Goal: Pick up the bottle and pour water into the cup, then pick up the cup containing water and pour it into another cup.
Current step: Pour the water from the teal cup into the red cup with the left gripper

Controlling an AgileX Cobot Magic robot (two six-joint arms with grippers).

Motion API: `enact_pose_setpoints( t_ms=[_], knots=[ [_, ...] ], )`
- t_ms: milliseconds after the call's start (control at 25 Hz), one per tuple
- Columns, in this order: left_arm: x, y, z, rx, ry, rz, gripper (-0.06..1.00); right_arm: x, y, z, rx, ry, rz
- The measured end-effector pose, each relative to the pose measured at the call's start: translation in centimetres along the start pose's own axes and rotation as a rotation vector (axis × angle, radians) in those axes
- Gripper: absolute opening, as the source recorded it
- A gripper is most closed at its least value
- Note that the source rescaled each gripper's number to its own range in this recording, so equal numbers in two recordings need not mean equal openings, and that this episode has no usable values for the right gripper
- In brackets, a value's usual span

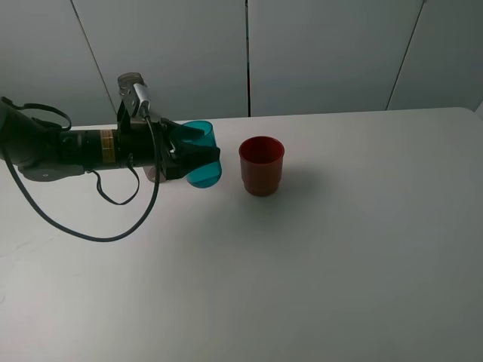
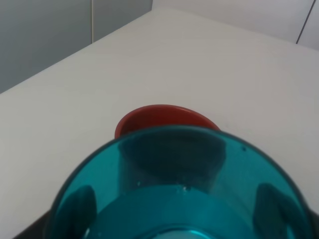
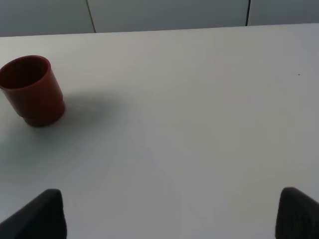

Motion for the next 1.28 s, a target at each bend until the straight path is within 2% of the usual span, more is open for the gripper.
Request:
enact_pose_setpoints(
  t_ms=[280,560,880,1160,1280],
  knots=[
    [-1.0,-0.8,-1.2,-0.012,-0.016,0.015,0.06,0.0,0.0,0.0,0.000,0.000,0.000],
    [-0.1,-0.9,-3.7,-0.051,0.014,-0.050,0.06,0.0,0.0,0.0,0.000,0.000,0.000],
    [-0.3,-1.2,-5.1,-0.064,0.033,-0.083,0.06,0.0,0.0,0.0,0.000,0.000,0.000],
    [-1.9,-0.5,-7.7,-0.118,0.041,-0.143,0.06,0.0,0.0,0.0,0.000,0.000,0.000],
    [-2.2,0.2,-8.2,-0.163,0.080,-0.186,0.06,0.0,0.0,0.0,0.000,0.000,0.000]
  ],
)
Point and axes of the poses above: a point on each arm's last joint axis where the gripper is mounted, x pointing back along that axis away from the gripper, y along the wrist's bending axis when the last joint is at zero, z = x × y, the point moved 9 cm from there along -x, pointing out along that axis toward the gripper, and after that the axes turned 9 degrees about x, right-handed, at the moved point
